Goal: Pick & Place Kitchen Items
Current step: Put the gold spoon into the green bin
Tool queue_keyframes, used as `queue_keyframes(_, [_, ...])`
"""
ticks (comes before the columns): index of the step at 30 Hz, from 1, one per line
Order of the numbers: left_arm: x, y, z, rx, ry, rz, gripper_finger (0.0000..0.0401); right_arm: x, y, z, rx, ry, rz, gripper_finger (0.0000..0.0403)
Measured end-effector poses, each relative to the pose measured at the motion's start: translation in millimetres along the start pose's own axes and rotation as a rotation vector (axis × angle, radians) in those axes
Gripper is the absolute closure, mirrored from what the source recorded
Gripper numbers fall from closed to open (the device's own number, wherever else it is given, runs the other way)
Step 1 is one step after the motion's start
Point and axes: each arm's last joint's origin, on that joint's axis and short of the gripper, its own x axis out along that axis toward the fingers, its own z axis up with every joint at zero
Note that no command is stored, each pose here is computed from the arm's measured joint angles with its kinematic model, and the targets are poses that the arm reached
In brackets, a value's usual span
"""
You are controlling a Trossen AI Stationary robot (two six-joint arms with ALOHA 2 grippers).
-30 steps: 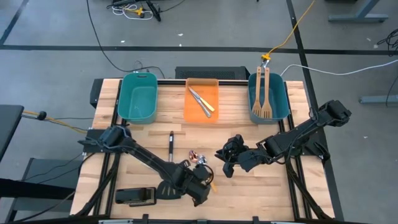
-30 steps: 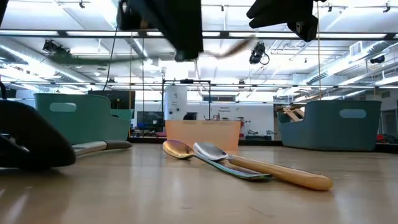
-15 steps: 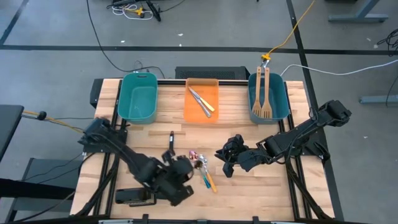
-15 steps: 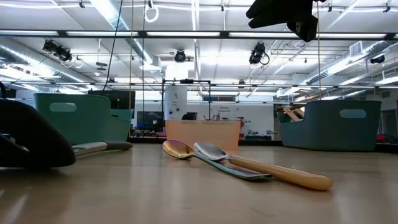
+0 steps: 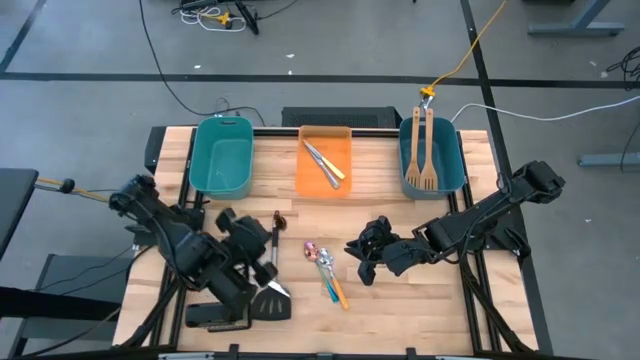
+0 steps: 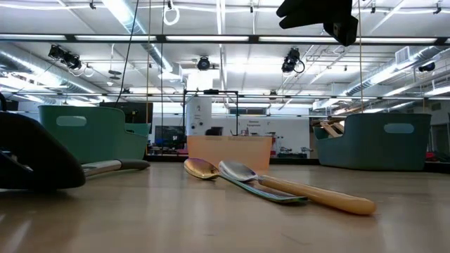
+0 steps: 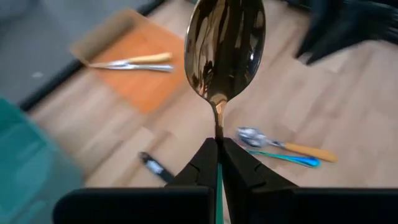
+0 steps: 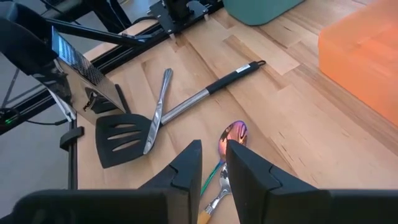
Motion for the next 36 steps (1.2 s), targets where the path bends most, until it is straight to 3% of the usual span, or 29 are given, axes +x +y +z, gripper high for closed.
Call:
queue_keyframes(11, [-15,39,22,-0.076,-0.077,0.007,0.0392,0,0,0,0.002,-0.003,0.003,0.0319])
queue_keyframes(29, [-10,79,52,-0.105,-0.102,0.075,0.0392,0,0,0,-0.002,-0.001,0.001,0.0319])
queue_keyframes(36, [4,96,31,-0.118,-0.072,0.133,0.0392,0,0,0,-0.006,-0.001,0.001,0.0319])
